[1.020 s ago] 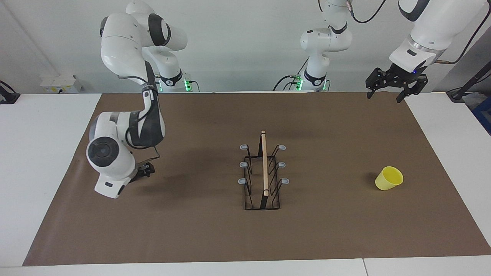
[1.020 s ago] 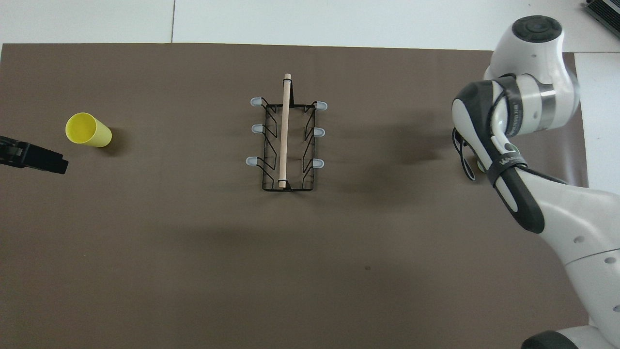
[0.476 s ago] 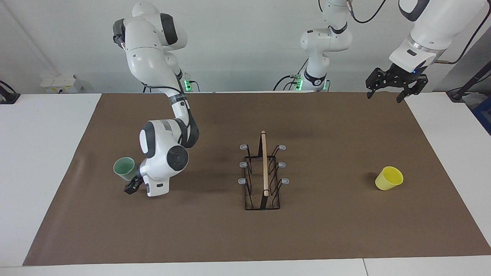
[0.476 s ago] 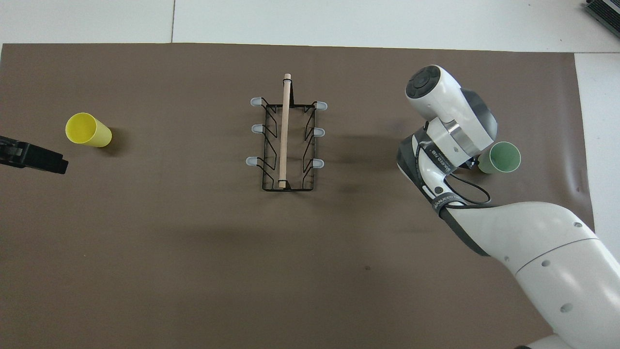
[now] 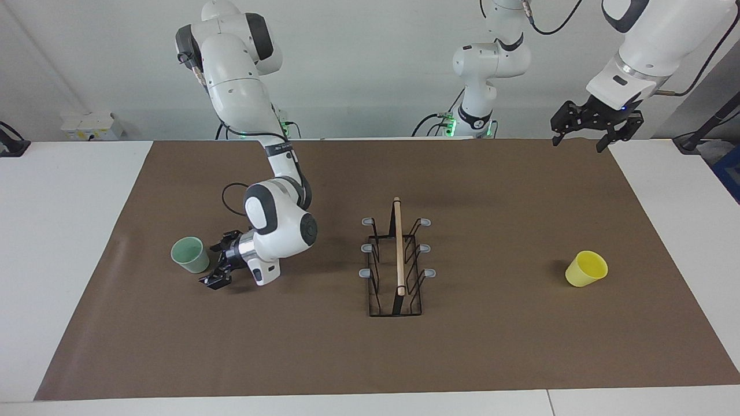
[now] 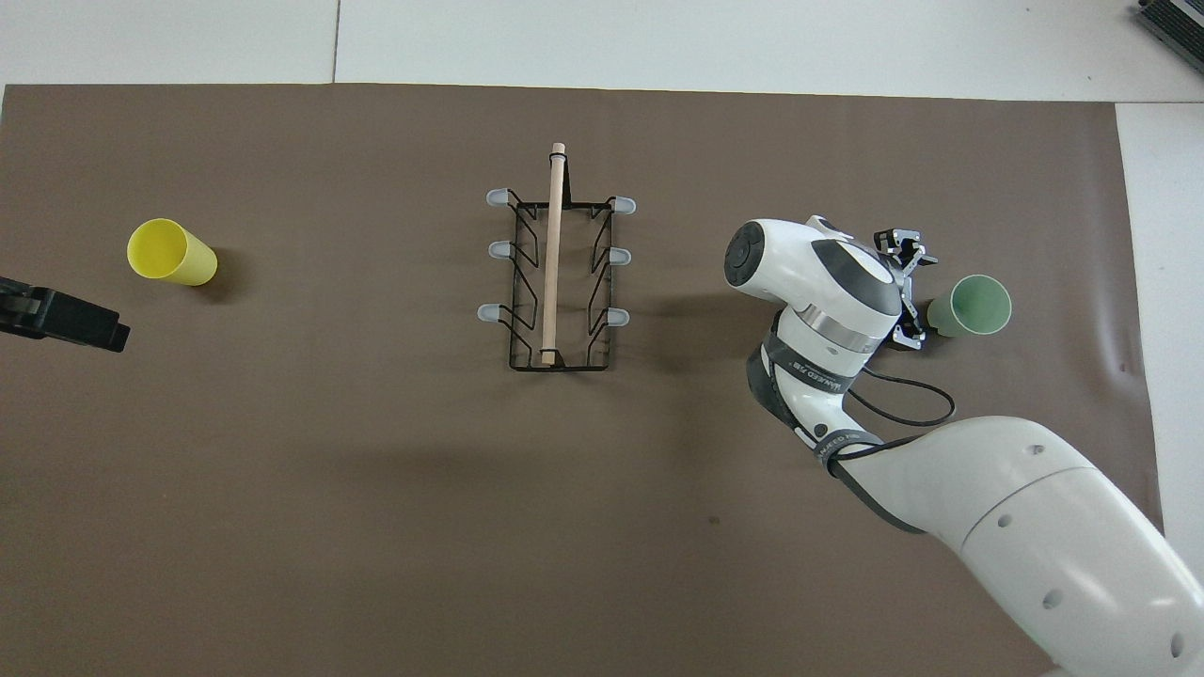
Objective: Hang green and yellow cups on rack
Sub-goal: 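Move the right gripper down over the pale green cup, then close the right gripper on the green cup rim while the left gripper approaches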
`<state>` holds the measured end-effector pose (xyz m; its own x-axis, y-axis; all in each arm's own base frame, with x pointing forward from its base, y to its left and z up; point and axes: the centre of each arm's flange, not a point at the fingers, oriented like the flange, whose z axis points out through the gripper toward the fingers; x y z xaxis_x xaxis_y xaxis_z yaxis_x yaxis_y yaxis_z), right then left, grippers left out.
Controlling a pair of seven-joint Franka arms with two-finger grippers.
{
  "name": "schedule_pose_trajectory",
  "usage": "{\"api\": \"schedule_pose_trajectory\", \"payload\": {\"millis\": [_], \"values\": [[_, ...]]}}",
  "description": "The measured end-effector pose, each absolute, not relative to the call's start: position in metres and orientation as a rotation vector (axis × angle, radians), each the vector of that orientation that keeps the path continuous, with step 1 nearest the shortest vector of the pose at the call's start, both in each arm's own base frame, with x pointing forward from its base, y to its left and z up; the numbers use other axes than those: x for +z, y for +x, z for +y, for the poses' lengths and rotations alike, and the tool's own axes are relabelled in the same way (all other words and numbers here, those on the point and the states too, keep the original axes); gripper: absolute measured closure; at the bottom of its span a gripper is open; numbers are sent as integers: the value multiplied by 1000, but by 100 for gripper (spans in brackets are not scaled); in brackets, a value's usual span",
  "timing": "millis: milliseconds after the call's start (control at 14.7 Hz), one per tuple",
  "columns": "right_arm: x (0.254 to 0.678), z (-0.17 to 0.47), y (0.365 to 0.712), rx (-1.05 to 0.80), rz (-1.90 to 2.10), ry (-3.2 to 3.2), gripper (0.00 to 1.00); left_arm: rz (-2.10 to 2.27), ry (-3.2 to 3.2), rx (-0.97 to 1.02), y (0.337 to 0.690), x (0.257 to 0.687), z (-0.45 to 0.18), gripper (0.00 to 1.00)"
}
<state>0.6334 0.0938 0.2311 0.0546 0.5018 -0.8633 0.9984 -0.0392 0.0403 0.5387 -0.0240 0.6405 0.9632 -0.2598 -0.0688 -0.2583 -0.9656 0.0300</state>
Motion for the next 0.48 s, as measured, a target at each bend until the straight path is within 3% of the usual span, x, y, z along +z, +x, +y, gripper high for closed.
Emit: {"api": "schedule_pose_trajectory", "payload": {"millis": [476], "values": [[210, 88, 617, -951, 1556, 1450, 0, -329, 3103, -62, 543, 622, 4, 0]]}}
